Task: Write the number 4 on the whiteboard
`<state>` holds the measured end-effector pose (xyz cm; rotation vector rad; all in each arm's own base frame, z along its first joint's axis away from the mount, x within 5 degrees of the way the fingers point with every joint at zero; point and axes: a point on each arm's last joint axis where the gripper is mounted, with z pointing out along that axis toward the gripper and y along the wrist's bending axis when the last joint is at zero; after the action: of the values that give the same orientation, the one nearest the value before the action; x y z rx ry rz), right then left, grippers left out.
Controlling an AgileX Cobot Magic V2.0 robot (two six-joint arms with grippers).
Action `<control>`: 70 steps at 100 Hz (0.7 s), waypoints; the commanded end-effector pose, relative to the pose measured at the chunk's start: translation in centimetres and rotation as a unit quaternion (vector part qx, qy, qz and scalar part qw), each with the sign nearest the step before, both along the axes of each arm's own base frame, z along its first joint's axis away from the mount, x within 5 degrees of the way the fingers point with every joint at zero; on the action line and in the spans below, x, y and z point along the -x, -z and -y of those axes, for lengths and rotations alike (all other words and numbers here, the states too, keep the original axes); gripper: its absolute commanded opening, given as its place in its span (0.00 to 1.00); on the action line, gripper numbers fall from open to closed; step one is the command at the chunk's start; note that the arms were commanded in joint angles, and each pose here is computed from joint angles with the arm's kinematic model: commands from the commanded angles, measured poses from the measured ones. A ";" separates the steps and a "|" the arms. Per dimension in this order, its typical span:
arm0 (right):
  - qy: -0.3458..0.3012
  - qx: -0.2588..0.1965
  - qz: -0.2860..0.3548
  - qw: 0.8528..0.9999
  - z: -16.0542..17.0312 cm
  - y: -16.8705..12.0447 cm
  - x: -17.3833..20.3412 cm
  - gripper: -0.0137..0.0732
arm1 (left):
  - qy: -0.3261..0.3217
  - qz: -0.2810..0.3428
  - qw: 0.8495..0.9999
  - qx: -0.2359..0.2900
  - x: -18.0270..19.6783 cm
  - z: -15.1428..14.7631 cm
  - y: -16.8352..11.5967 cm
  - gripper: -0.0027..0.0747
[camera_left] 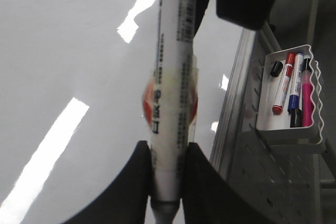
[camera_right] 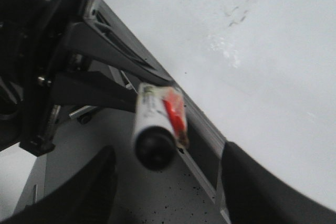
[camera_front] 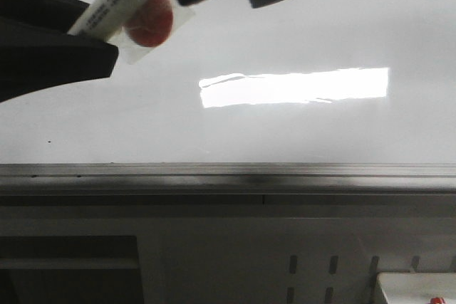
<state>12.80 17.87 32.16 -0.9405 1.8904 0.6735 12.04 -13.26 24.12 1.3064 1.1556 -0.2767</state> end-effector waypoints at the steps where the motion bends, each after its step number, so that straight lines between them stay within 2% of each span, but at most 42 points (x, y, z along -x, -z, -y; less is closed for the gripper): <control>1: -0.014 -0.034 0.055 0.998 -1.1 -2.0 -0.2 0.61 | 0.018 0.013 0.999 0.044 -0.1 0.6 -1.4 0.01; 24: -0.019 -0.030 0.059 0.998 -2.0 -2.2 -0.6 0.61 | 0.030 0.013 0.998 0.052 -0.1 0.8 -1.4 0.01; 29: -0.018 -0.032 0.063 0.997 -2.0 -2.2 -0.7 0.58 | 0.030 0.013 0.998 0.051 -0.1 0.9 -1.3 0.01; 45: -0.015 -0.019 0.075 0.997 -1.8 -2.2 -1.0 0.39 | 0.039 0.020 0.998 0.041 0.0 0.9 -1.2 0.01; 52: -0.012 -0.011 0.068 0.998 -1.6 -2.0 -1.2 0.27 | 0.039 0.020 0.998 0.041 0.0 0.9 -1.2 0.01; 58: -0.009 -0.010 0.068 0.998 -1.5 -2.0 -1.3 0.13 | 0.039 0.020 0.998 0.041 0.0 0.9 -1.2 0.01; 59: -0.009 -0.010 0.068 0.998 -1.5 -2.0 -1.3 0.13 | 0.039 0.020 0.998 0.041 0.0 0.9 -1.2 0.01; 60: -0.007 -0.010 0.068 0.998 -1.5 -2.0 -1.3 0.08 | 0.039 0.020 0.998 0.041 0.0 0.9 -1.2 0.01; 70: -0.008 -0.008 0.067 0.998 -1.5 -2.0 -1.3 0.08 | 0.036 0.017 0.998 0.045 0.0 0.9 -1.3 0.01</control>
<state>13.72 19.43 32.13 -1.0217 1.8557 0.6172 12.04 -13.70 23.67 1.3501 1.1271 -0.2987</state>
